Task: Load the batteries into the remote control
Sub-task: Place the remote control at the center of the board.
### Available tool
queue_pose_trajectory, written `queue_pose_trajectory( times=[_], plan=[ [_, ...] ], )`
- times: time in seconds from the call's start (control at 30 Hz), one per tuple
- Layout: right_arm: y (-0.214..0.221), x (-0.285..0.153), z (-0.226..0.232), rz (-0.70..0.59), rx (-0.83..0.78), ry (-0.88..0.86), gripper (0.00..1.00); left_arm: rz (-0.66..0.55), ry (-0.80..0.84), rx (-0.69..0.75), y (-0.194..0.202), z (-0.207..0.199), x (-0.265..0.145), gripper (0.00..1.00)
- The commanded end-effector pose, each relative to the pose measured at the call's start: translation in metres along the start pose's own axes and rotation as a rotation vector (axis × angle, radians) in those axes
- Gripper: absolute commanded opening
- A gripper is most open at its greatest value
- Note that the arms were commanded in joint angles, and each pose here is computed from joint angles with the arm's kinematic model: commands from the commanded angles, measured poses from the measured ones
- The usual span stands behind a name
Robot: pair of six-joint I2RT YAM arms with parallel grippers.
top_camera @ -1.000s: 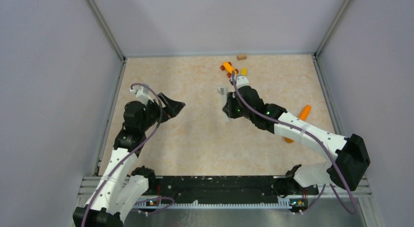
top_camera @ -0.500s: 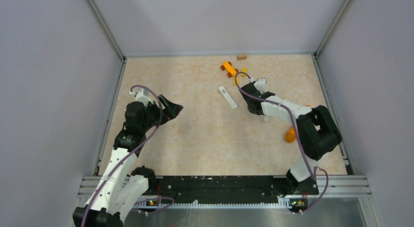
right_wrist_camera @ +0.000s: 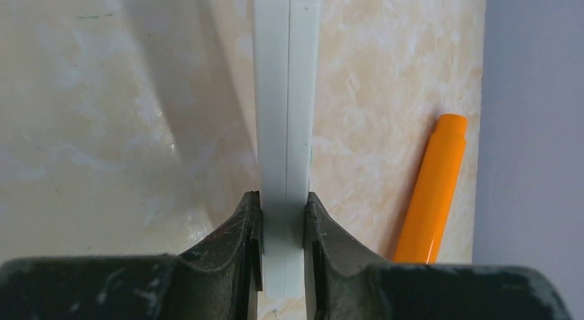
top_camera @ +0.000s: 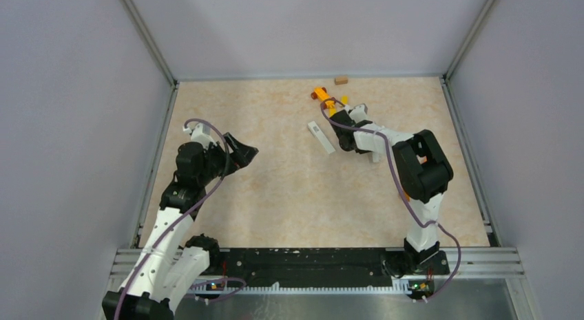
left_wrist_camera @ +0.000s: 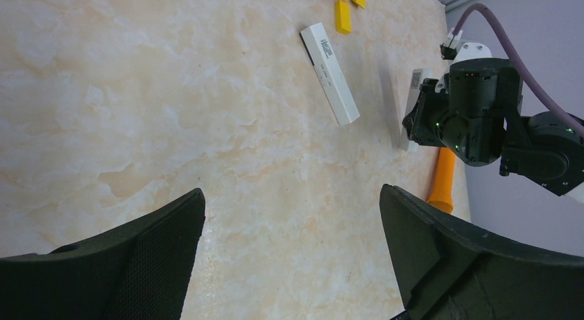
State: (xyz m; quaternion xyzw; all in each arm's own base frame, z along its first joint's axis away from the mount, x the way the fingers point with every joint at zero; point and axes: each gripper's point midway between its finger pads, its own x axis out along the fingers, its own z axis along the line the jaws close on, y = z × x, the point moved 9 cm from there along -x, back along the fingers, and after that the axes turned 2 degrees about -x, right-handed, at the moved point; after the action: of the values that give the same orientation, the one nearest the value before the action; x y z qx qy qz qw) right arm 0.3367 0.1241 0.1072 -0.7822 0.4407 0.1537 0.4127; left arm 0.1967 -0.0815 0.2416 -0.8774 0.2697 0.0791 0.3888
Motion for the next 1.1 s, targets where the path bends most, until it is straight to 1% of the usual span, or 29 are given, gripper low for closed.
queue_pose_trajectory(
  times=[0.0,0.13,0.33,0.53,0.63,0.73,0.87,0.97,1.07],
  plan=[
    [-0.009,0.006,0.022,0.014,0.066,-0.089,0.11,-0.051,0.038,0.025,-0.015,-0.012,-0.002,0.99],
    [-0.010,0.007,0.029,0.020,0.081,-0.133,0.17,-0.058,0.032,0.031,-0.016,-0.012,-0.004,0.99],
    [-0.007,0.010,0.039,0.048,0.065,-0.180,0.21,-0.069,0.031,0.036,-0.018,-0.015,-0.008,0.99],
    [-0.002,0.016,0.046,0.085,0.042,-0.176,0.25,-0.069,0.032,0.035,-0.018,-0.015,-0.009,0.99],
    [-0.001,0.016,0.046,0.089,0.037,-0.174,0.29,-0.067,0.035,0.033,-0.018,-0.015,-0.010,0.99],
    [-0.002,0.013,0.045,0.089,0.036,-0.188,0.36,-0.069,0.033,0.035,-0.018,-0.016,-0.010,0.99],
    [-0.006,0.003,0.044,0.081,0.050,-0.238,0.42,-0.078,0.022,0.042,-0.020,-0.016,-0.012,0.99],
    [-0.012,-0.006,0.043,0.062,0.079,-0.293,0.45,-0.081,0.010,0.049,-0.020,-0.015,-0.013,0.99],
    [-0.018,-0.013,0.042,0.054,0.103,-0.340,0.45,-0.077,0.002,0.051,-0.020,-0.015,-0.013,0.99]
  ],
)
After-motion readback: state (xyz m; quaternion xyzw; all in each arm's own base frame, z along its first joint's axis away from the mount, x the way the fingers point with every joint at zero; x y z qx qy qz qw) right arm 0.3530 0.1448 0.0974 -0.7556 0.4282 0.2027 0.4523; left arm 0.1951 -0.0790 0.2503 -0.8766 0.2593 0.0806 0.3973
